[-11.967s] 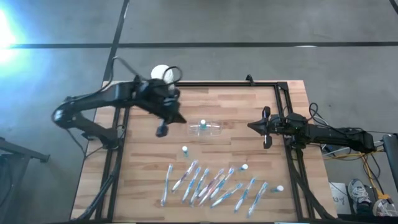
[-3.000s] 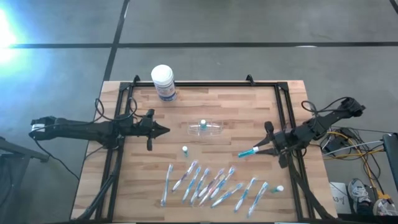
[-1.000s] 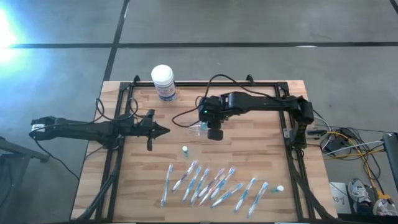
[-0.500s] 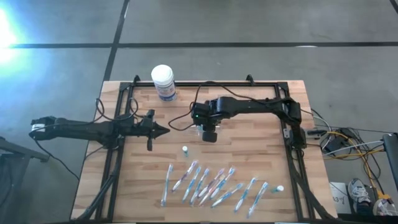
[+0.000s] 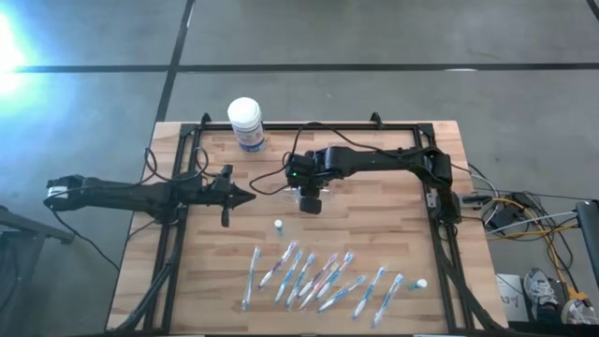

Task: Pick & Place toothbrushing station
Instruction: Put the blue mouthwash into the transparent bin organizer

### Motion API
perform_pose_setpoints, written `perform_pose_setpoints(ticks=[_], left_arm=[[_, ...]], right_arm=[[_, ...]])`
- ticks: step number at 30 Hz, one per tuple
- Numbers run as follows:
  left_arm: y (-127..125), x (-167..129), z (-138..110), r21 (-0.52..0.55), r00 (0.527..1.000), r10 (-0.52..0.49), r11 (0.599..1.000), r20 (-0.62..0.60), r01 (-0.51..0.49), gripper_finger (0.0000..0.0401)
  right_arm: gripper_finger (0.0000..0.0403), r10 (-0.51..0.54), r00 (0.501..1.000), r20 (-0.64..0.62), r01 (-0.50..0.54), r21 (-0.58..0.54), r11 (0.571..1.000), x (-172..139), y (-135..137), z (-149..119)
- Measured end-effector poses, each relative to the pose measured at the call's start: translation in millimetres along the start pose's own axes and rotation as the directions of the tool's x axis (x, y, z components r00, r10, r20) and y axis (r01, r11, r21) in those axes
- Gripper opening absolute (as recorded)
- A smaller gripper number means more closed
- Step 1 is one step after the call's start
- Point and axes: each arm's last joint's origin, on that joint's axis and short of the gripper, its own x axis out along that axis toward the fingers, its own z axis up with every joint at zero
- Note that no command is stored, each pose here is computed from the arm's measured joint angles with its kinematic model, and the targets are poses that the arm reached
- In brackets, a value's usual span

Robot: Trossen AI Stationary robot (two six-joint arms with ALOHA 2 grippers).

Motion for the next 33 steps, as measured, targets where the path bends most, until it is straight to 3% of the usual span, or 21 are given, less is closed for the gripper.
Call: perform_pose_setpoints(ticks=[33], left_arm=[[0,0,0,0.000,1.000,0.000,1.000,0.001,0.000,0.0012]], right_arm=[[0.0093,-0.023,1.000,-0.001,0.023,-0.015,1.000,27,0,-13]])
